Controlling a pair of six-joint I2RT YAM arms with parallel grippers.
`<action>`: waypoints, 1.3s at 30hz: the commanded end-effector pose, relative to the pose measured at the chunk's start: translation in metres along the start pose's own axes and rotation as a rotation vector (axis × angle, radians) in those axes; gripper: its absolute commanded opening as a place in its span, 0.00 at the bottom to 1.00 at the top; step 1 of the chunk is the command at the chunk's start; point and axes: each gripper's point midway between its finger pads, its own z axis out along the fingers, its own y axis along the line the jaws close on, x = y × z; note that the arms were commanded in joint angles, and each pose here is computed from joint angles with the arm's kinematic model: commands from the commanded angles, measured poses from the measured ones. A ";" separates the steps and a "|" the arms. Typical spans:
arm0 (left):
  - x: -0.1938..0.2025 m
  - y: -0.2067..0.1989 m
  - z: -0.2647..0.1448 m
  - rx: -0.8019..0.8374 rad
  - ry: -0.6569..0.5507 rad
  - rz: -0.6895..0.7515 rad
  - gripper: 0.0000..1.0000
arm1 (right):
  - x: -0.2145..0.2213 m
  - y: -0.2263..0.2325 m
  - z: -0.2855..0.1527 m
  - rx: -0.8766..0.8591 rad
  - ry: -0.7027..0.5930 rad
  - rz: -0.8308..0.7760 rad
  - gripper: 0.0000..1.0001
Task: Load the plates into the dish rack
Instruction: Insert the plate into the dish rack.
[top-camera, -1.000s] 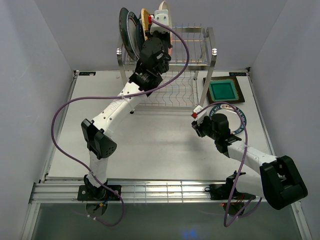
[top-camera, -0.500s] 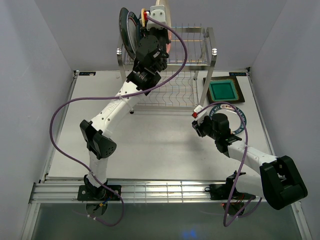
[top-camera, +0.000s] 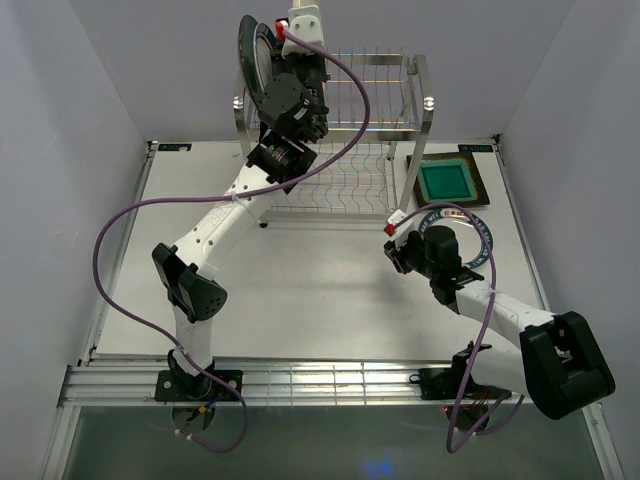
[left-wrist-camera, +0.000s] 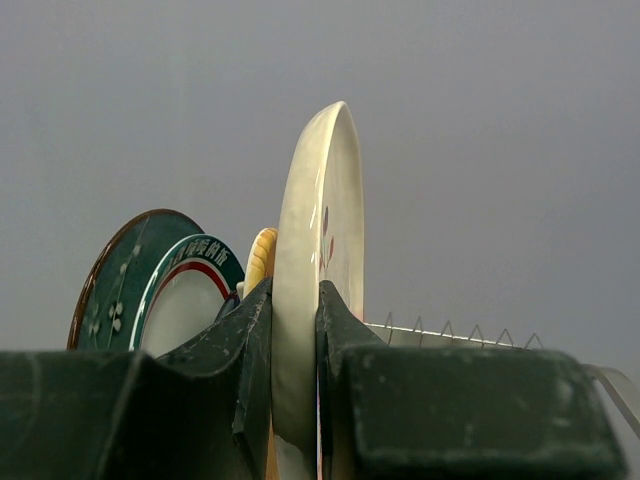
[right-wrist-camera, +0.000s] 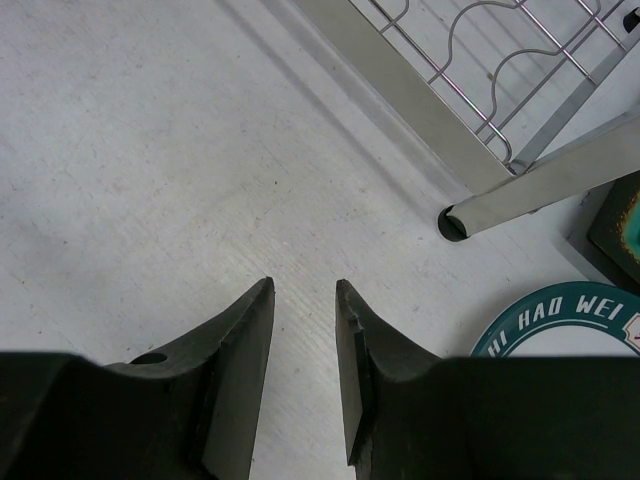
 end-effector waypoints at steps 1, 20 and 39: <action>-0.099 0.044 -0.012 -0.041 -0.188 -0.162 0.00 | -0.026 -0.009 0.002 0.010 -0.062 -0.002 0.37; -0.040 0.030 -0.001 -0.045 -0.113 -0.116 0.00 | -0.027 -0.008 0.001 0.001 -0.067 -0.002 0.37; 0.008 0.026 0.009 -0.012 -0.027 -0.163 0.00 | -0.028 -0.008 -0.001 -0.001 -0.072 -0.001 0.37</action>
